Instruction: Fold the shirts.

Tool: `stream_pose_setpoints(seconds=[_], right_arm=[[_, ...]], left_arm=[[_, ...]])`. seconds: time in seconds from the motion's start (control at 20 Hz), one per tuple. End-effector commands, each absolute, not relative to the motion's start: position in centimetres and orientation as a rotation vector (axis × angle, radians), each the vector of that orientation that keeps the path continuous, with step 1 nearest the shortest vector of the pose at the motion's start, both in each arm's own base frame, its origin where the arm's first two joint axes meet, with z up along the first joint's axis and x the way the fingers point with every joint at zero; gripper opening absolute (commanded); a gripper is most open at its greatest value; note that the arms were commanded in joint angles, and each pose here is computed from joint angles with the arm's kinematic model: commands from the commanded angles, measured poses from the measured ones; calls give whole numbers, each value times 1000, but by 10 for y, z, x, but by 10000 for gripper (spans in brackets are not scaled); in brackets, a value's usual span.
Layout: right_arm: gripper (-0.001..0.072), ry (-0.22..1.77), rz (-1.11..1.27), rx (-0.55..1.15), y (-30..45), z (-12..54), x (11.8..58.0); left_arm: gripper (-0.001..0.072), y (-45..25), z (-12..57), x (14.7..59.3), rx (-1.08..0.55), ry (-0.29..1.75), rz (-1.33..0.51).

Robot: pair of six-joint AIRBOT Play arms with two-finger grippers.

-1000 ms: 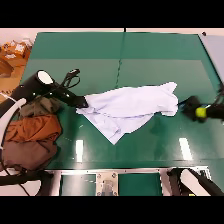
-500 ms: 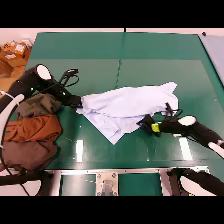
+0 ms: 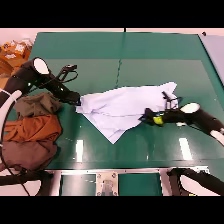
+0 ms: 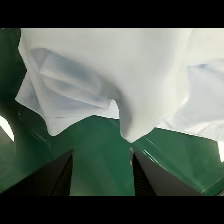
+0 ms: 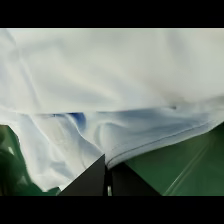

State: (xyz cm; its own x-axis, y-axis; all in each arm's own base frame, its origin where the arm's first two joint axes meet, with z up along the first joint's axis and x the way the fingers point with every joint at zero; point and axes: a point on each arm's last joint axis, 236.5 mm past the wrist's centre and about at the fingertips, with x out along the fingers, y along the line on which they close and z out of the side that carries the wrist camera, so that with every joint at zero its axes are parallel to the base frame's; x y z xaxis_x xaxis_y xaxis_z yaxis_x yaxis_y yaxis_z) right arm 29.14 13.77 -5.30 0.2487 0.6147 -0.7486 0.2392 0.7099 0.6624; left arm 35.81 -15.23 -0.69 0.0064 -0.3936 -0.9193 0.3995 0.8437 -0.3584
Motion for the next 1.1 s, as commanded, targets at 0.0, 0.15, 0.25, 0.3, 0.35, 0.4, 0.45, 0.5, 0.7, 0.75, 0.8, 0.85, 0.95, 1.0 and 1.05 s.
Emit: stream_pose_setpoints(seconds=[0.0,0.15,0.25,0.3,0.35,0.4,0.45,0.5,0.7,0.75,0.8,0.85,0.95,1.0,1.05], right_arm=[[14,1249,260,814,86,-5,277],[15,1065,140,856,39,27,286],[15,1028,92,877,22,30,287],[15,1026,92,873,21,29,287],[15,1026,94,872,21,29,287],[15,1029,94,874,21,28,288],[15,1027,92,873,21,28,288],[15,1022,88,872,19,28,289],[15,1008,84,860,17,29,292],[15,1007,88,853,17,28,292],[15,1007,88,853,17,28,292],[14,1007,88,853,17,28,292],[15,1006,91,846,17,28,292],[15,1006,91,846,17,28,292],[14,1004,95,838,17,28,292]], left_arm=[[423,-153,-7,359,-9,1437,-609],[423,-172,-13,357,-124,1424,-634],[423,-190,-33,342,-246,1442,-662],[423,-197,-45,334,-301,1454,-666],[423,-202,-58,322,-344,1474,-664],[423,-206,-73,310,-367,1496,-651],[423,-210,-85,301,-383,1509,-635],[423,-216,-94,295,-405,1509,-620],[414,-229,-103,308,-394,1417,-586],[245,-229,-100,312,-394,1403,-585],[63,-227,-97,319,-383,1388,-586],[31,-222,-93,327,-381,1370,-577],[31,-205,-84,350,-410,1328,-534],[30,-197,-80,355,-426,1325,-525],[30,-189,-76,358,-439,1326,-521]])
